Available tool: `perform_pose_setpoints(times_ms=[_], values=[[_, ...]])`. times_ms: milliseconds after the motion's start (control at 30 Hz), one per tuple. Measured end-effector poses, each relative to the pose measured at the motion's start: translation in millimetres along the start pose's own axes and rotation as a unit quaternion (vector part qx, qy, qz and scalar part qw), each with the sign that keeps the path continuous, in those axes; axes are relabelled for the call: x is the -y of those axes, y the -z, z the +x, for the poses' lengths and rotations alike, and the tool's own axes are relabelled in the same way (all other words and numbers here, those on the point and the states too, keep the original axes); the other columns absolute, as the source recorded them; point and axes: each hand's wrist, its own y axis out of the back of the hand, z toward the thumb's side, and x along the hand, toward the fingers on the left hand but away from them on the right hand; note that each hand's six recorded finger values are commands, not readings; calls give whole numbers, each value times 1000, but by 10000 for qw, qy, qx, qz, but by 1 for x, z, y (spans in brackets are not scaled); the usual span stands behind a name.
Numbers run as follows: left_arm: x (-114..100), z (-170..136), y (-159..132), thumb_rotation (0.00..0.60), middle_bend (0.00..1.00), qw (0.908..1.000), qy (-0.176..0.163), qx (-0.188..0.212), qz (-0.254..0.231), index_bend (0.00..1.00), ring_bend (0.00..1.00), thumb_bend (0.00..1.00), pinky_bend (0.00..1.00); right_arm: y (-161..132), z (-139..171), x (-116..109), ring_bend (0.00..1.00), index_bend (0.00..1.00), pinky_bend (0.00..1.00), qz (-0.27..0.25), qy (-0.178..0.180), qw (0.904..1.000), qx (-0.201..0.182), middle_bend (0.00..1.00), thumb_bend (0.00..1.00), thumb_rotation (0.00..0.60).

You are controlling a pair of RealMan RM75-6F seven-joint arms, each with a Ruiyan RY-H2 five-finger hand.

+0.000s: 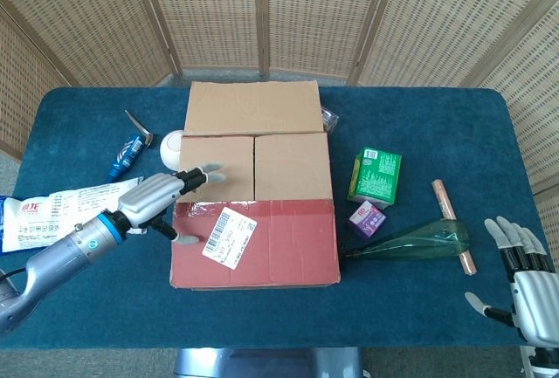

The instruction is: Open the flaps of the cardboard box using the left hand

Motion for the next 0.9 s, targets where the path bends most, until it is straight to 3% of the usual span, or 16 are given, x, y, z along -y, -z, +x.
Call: perform_pose_setpoints(times_ms=[200, 367, 500, 700, 900], values=[[5, 3, 0, 600, 0, 9985, -18, 72, -549, 37, 72, 0, 306, -1, 1, 1, 0, 0, 0, 16, -6, 10000, -14, 0, 0, 600], [9, 0, -2, 600, 0, 9952, 34, 143, -972, 28, 72, 0, 252, -2, 1, 1, 0, 0, 0, 28, -8, 10000, -22, 0, 0, 600], [14, -3, -5, 600, 0, 9922, 146, 198, -1223, 17, 72, 0, 338, -3, 2, 2, 0, 0, 0, 32, -14, 10000, -36, 0, 0, 600], [17, -9, -14, 600, 0, 9864, 309, 341, -1576, 17, 73, 0, 377, -4, 3, 1, 0, 0, 0, 29, -3, 10000, -49, 0, 0, 600], [5, -22, -27, 600, 0, 9772, 291, 641, -2002, 21, 84, 0, 427, -5, 4, 0, 0, 0, 0, -2, 2, 10000, -62, 0, 0, 600]])
